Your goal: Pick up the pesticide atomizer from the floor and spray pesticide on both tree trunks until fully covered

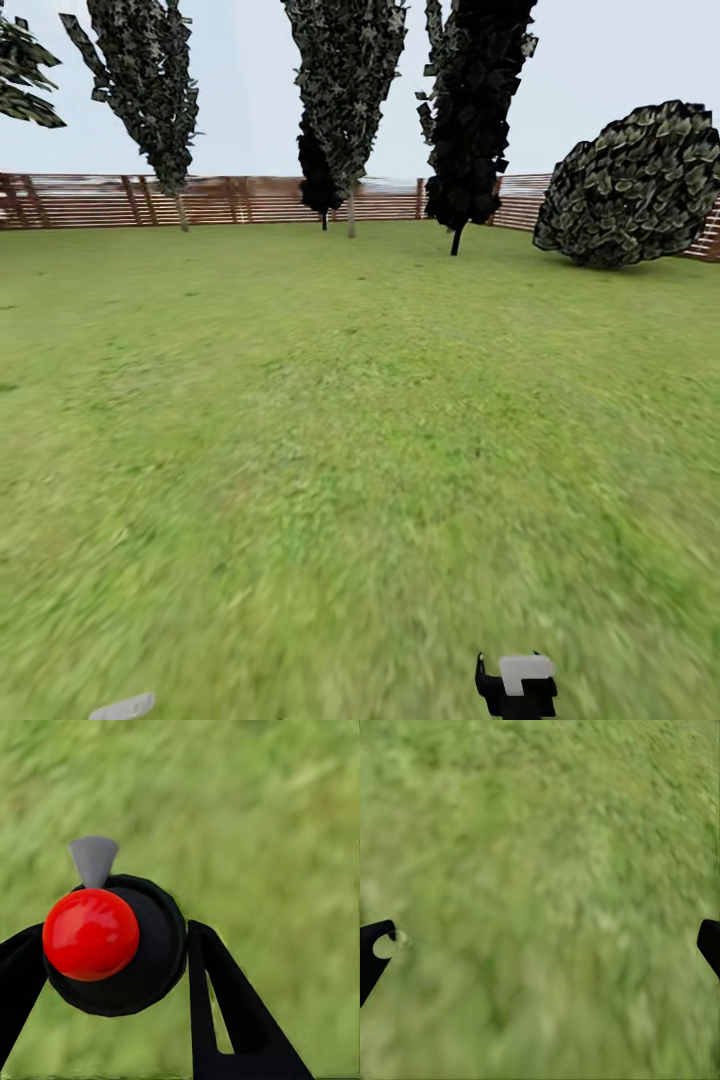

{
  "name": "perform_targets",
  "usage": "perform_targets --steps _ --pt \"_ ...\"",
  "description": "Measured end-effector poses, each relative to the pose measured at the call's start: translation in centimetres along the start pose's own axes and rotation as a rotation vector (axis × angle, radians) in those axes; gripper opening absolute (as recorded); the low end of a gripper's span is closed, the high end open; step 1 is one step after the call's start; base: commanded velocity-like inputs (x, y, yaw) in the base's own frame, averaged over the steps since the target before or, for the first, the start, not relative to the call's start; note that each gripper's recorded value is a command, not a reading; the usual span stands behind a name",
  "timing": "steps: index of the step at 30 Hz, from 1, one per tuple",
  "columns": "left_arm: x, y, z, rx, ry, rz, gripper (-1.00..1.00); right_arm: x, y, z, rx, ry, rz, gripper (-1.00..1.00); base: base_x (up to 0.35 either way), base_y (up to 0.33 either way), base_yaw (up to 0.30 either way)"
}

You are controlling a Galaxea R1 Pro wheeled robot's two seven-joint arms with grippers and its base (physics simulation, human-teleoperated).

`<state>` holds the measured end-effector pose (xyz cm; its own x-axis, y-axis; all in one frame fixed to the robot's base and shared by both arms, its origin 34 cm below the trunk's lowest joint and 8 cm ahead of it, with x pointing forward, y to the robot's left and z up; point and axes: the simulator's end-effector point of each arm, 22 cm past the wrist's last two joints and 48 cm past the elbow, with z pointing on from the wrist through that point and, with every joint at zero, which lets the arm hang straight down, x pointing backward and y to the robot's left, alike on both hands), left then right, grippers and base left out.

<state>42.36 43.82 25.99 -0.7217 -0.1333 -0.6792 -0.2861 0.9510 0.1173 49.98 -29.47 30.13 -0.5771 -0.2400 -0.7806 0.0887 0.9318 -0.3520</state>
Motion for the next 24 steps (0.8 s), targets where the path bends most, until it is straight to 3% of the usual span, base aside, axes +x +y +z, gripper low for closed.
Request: perform_targets --steps 24 --pt "-0.39 -0.04 -0.04 0.001 -0.009 -0.002 -1.00 -0.41 -0.10 0.00 0.002 -0.008 0.002 1.00 0.000 0.000 0.271"
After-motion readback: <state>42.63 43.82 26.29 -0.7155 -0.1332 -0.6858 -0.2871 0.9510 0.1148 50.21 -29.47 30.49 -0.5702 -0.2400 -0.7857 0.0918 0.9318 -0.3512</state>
